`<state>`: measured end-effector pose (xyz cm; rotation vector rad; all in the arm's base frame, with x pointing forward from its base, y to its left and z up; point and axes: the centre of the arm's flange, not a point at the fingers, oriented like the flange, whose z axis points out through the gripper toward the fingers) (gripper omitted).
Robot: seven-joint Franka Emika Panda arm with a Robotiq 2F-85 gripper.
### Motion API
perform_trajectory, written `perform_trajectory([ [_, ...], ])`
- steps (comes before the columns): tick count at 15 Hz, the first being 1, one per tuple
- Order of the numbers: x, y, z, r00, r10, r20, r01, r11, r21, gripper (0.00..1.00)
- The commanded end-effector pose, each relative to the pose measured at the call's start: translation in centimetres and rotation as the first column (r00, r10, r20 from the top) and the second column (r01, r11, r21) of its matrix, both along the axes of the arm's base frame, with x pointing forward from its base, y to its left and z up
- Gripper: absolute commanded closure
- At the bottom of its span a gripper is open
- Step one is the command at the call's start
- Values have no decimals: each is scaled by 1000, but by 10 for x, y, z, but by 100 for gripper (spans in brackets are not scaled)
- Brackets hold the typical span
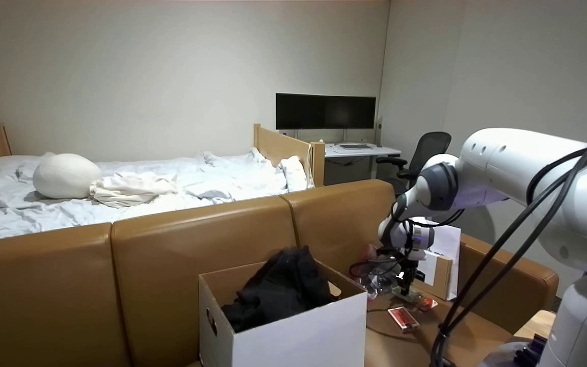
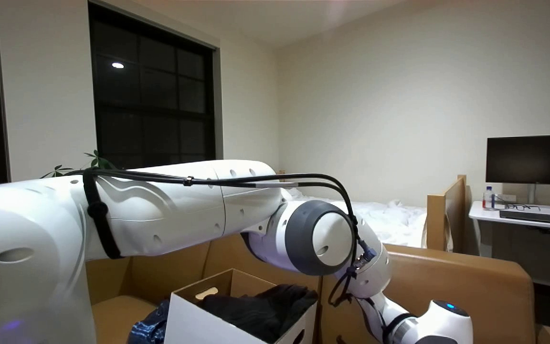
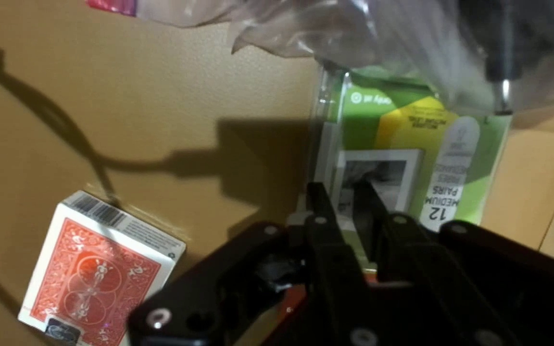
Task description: Pick up the packet and the card box and put them in the storage box
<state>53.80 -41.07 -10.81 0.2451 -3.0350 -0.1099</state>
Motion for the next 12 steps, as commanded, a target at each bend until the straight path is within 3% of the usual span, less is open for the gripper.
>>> perform_trajectory([
  [1, 17, -27, -29, 1000, -24, 14, 24, 1000, 7, 60],
  [3, 13, -31, -23, 999, -30, 37, 29, 999, 16, 54],
  [10, 2, -62, -23, 992, -86, 94, 75, 990, 115, 8],
  [12, 3, -65, -25, 992, -88, 94, 76, 988, 131, 1],
])
